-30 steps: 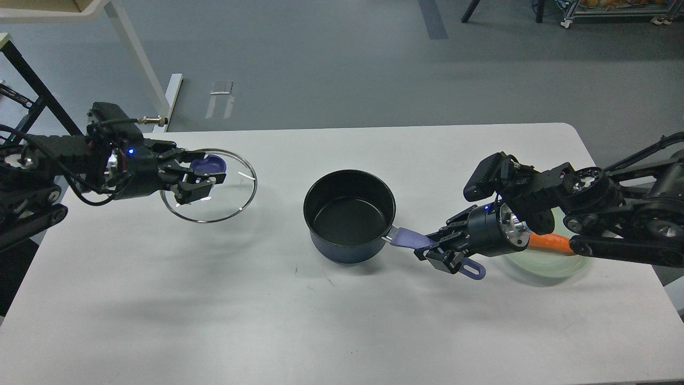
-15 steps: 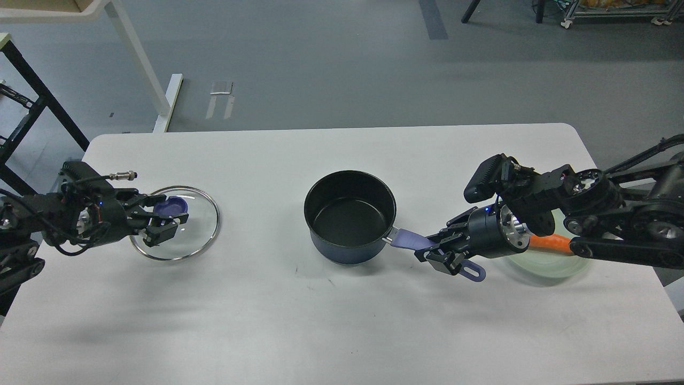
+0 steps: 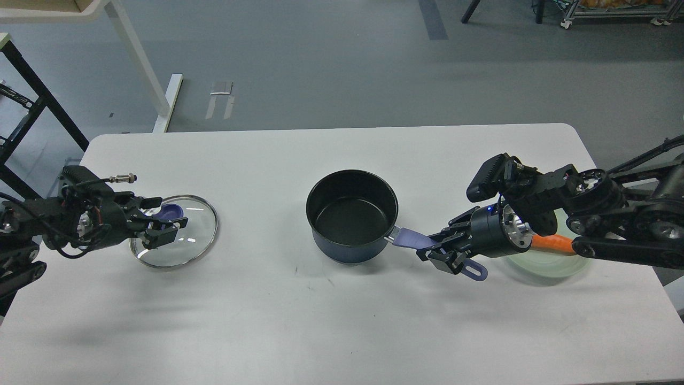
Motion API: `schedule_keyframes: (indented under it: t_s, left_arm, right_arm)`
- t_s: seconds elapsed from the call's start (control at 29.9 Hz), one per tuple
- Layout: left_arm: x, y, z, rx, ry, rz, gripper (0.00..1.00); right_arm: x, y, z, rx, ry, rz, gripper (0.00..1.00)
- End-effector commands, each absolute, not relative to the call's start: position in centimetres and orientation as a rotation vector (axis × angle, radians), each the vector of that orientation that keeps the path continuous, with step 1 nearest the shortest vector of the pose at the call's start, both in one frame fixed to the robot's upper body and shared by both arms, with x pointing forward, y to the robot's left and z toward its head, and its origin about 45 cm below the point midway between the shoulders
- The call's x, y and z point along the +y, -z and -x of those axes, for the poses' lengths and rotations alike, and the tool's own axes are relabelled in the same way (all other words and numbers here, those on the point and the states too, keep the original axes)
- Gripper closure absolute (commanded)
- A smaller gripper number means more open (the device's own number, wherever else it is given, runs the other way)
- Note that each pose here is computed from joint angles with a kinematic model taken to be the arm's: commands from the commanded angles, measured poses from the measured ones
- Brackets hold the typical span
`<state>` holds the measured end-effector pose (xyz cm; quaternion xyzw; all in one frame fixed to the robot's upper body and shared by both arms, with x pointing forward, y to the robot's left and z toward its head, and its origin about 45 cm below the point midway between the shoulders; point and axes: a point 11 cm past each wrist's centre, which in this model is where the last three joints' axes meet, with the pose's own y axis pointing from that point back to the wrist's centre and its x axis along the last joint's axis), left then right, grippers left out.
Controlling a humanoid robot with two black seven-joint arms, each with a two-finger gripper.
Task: Open pot lid
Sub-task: 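Release the lid knob and the pan handle, raising both grippers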
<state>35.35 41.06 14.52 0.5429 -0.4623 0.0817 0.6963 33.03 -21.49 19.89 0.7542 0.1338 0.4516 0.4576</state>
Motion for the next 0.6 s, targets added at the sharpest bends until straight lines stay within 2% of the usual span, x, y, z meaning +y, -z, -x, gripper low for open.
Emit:
schedule_keyframes:
  t_s: [0.0,0.1,0.2,0.33,0.43,0.57]
  left_arm:
    - [41.1,-14.9,-35.6,-1.036,-0.195,-1.210,0.12]
    - [41.0,-15.6,-36.3,-1.040,-0.236,-1.198,0.06]
    - [40.7,-17.7,-38.0,-1.019,-0.363,-1.157,0.01]
    - [40.4,-20.5,-40.1,-0.963,-0.551,-1.079,0.01]
    - [40.5,-22.3,-41.2,-0.910,-0.694,-1.010,0.01]
    - [41.0,-24.8,-42.7,-0.780,-0.938,-0.867,0.01]
  right_arm:
    - [-21.4,-20.1,-33.3,0.317,-1.123,-1.860,0.53]
    - [-21.1,-20.4,-33.5,0.279,-1.110,-1.887,0.30]
    - [-20.6,-21.0,-33.8,0.218,-1.078,-1.935,0.21]
    - [-20.4,-22.8,-34.9,0.103,-1.068,-1.988,0.05]
    - [-20.8,-24.1,-35.7,0.026,-1.070,-2.007,0.04]
    - [-22.8,-28.7,-38.1,-0.256,-1.080,-2.068,0.02]
